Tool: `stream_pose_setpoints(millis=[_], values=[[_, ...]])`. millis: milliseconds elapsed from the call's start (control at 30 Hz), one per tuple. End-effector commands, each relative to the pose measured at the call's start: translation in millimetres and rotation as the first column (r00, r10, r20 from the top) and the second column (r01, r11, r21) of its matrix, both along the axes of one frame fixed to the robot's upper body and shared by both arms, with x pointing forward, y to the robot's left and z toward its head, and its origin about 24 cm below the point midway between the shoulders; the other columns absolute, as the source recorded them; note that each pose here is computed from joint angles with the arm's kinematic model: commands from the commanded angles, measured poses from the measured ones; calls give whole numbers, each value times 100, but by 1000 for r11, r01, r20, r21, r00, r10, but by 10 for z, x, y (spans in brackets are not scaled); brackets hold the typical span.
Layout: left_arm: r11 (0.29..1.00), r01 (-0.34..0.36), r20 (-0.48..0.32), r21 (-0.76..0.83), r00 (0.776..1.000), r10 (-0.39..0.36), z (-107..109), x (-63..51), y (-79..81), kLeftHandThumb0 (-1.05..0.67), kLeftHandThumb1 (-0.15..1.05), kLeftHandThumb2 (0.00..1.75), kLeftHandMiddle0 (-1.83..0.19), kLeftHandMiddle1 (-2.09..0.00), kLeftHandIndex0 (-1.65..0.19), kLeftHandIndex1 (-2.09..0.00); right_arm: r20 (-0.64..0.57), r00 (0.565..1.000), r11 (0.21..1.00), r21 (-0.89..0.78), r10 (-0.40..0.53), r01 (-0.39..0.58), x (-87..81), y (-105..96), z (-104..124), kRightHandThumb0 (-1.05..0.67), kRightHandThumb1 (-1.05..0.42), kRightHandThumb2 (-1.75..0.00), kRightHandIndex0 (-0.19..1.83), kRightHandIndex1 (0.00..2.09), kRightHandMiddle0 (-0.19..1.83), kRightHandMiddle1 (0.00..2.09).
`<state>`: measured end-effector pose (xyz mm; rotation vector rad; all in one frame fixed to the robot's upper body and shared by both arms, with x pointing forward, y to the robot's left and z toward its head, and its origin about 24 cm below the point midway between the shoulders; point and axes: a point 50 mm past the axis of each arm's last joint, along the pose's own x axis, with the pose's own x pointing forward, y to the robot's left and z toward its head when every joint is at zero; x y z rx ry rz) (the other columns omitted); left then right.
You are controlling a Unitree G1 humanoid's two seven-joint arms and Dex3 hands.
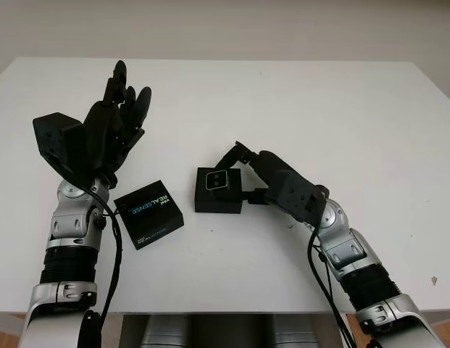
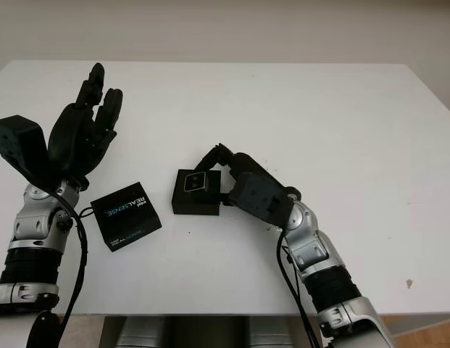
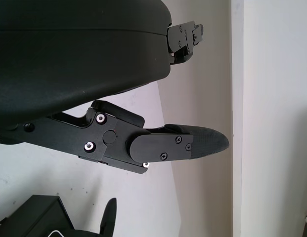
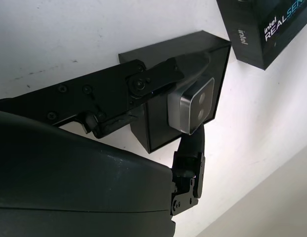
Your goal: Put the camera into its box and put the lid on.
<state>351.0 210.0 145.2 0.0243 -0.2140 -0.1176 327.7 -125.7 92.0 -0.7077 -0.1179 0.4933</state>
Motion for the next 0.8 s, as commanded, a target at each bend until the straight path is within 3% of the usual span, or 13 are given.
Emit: stream_pose_setpoints(millis=[0, 367, 667, 767], values=[[1000, -3, 26, 8, 1000, 3, 81, -7, 26, -64, 105, 41, 19, -5, 19, -4, 63, 998, 1000, 21, -1, -1, -23, 4, 132, -68, -93, -5, -14, 2, 1, 9], [1000, -1, 27, 10, 1000, 0, 88, -4, 24, -63, 105, 42, 18, -5, 19, -5, 254, 967, 996, 83, -33, 12, -85, -64, 537, -69, -95, -6, -13, 4, -1, 6], [1000, 2, 30, 6, 1000, -3, 91, 1, 20, -64, 105, 41, 18, -5, 19, -5, 311, 951, 1000, 25, 1, -9, -135, -16, 579, -74, -104, -8, -11, 5, -2, 5], [1000, 3, 29, 4, 1000, -4, 94, 1, 16, -64, 105, 40, 18, -6, 19, -5, 318, 948, 999, -30, 28, -19, -153, 4, 553, -75, -105, -18, -10, 6, -2, 5]])
